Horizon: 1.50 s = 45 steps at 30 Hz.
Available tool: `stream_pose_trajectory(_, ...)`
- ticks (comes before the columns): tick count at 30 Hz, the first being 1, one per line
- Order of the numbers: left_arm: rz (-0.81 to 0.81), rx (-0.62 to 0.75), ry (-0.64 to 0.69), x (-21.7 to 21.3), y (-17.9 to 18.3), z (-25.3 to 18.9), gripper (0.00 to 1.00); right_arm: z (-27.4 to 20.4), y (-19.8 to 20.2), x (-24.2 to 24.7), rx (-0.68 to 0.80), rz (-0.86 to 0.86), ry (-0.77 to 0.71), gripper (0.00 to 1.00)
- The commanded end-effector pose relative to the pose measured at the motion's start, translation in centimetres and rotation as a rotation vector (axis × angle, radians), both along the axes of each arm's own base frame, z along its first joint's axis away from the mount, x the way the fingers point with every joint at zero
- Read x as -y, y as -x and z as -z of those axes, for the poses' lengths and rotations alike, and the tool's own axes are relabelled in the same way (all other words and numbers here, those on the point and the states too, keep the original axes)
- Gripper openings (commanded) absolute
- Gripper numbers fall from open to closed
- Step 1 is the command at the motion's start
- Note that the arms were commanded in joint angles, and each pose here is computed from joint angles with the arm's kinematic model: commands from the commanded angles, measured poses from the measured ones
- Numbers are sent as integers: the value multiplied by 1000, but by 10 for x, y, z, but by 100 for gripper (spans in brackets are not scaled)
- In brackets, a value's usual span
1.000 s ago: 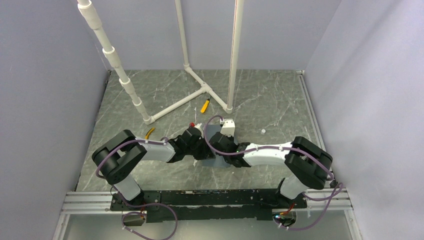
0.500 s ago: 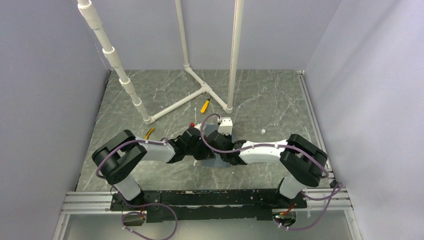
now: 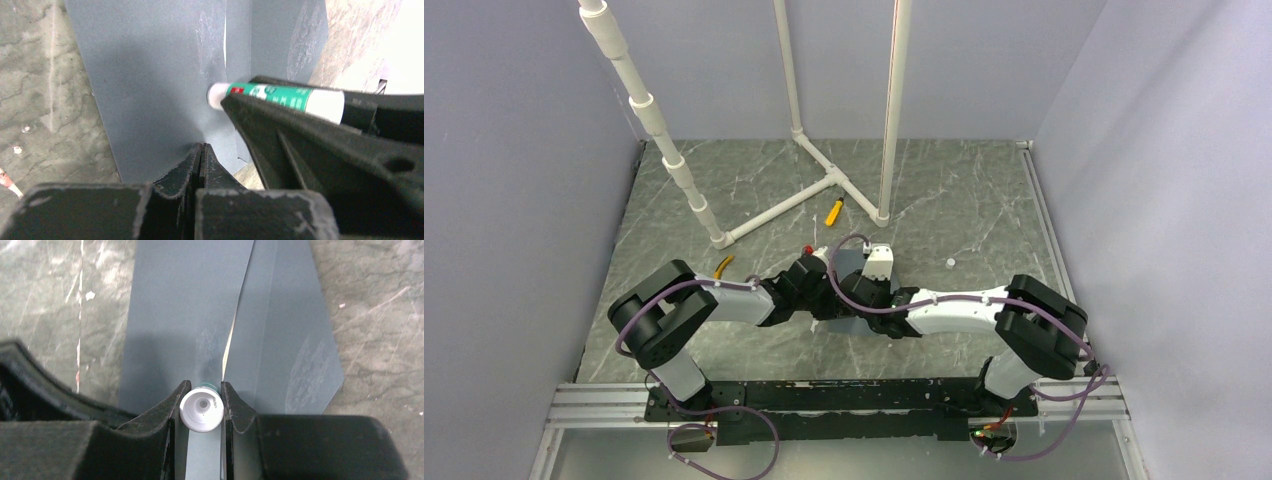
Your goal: Place the letter into the envelope and seal it
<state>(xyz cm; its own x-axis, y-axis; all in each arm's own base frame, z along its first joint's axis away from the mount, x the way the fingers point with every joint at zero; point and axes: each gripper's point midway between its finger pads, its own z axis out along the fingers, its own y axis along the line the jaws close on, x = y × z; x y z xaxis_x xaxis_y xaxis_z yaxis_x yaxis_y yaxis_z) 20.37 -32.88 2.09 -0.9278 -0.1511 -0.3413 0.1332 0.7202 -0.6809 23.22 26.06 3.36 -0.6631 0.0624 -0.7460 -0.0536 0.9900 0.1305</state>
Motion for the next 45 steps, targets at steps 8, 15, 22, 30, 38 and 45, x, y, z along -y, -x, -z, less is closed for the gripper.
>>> stream_pose_trajectory(8, -43, -59, -177, -37, 13, 38, 3, 23, -35, 18, 0, 21, 120, 0)
stream_pose_trajectory(15, -45, -54, -177, -37, 12, 37, 2, 16, -24, 9, -16, -11, 104, 0)
stream_pose_trajectory(22, -43, -20, -178, -38, 9, 31, 3, 22, 14, 23, -95, 18, 106, 0)
stream_pose_trajectory(30, -33, -31, -168, -34, 9, 33, 2, 25, 18, 25, -86, 19, 103, 0)
stream_pose_trajectory(38, -34, -42, -167, -34, 11, 35, 2, 25, -24, 31, -42, 59, 102, 0)
stream_pose_trajectory(45, -19, -34, -164, -32, 10, 33, 2, 5, -42, 9, 14, -7, 93, 0)
